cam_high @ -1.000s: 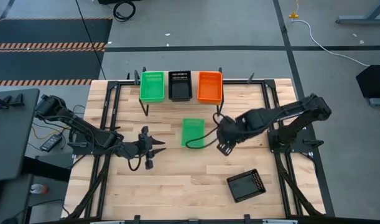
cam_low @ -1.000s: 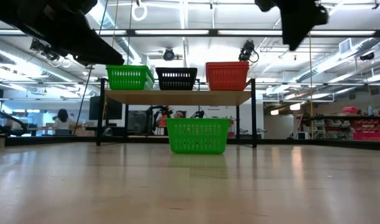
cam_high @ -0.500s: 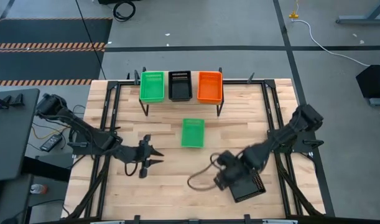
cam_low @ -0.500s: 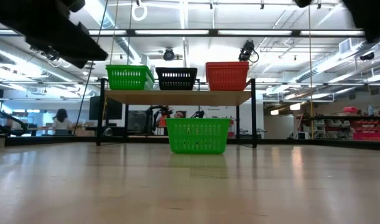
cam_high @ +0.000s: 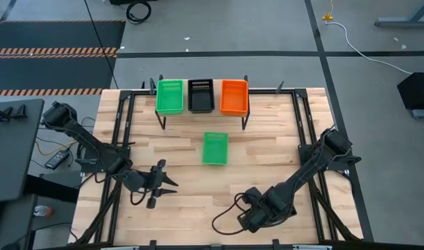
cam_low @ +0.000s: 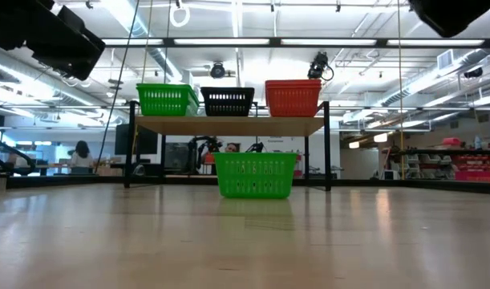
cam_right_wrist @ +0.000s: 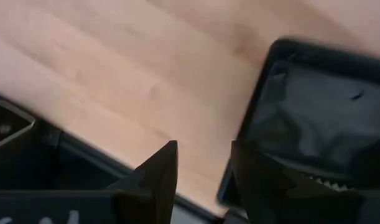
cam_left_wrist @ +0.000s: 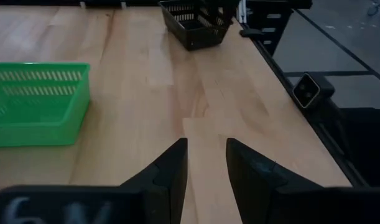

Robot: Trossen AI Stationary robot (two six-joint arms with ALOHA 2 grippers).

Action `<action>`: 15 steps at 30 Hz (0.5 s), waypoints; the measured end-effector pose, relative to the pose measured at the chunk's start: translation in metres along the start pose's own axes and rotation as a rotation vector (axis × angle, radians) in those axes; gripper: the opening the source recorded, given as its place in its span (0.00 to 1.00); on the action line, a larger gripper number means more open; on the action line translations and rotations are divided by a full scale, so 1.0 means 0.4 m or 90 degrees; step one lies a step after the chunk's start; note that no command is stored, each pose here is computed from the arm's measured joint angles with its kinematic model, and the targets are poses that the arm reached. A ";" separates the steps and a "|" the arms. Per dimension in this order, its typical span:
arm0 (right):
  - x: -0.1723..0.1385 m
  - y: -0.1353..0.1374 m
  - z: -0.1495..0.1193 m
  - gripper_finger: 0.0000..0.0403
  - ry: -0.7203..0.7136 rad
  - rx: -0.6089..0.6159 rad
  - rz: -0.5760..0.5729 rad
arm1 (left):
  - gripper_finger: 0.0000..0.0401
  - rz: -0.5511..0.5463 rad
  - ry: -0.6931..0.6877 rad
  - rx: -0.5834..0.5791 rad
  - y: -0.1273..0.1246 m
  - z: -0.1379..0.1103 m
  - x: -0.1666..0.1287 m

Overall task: Stack baskets on shelf by color
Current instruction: Stack the black bin on top of the black bin on the shelf

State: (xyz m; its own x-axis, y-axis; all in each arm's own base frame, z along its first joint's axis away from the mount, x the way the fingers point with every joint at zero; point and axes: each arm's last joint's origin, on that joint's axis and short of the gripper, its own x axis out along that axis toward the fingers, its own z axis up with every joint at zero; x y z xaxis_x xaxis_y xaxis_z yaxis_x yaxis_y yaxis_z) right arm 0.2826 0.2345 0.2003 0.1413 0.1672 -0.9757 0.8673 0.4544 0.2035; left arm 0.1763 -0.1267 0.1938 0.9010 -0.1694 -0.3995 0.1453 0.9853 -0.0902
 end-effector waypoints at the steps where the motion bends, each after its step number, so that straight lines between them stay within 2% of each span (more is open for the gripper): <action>1: 0.003 -0.002 0.002 0.39 -0.008 0.001 -0.008 | 0.29 -0.003 0.000 0.001 -0.003 -0.001 -0.001; 15: 0.025 -0.014 0.004 0.39 -0.038 0.049 -0.053 | 0.29 -0.040 0.008 0.022 -0.032 -0.012 -0.016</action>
State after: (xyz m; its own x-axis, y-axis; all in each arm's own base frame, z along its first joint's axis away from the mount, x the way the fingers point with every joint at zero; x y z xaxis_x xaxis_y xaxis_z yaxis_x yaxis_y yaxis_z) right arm 0.2798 0.2322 0.1892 0.0933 0.0785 -0.9925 0.9108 0.3959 0.1170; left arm 0.1669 -0.1383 0.1932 0.8841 -0.2314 -0.4061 0.2162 0.9728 -0.0836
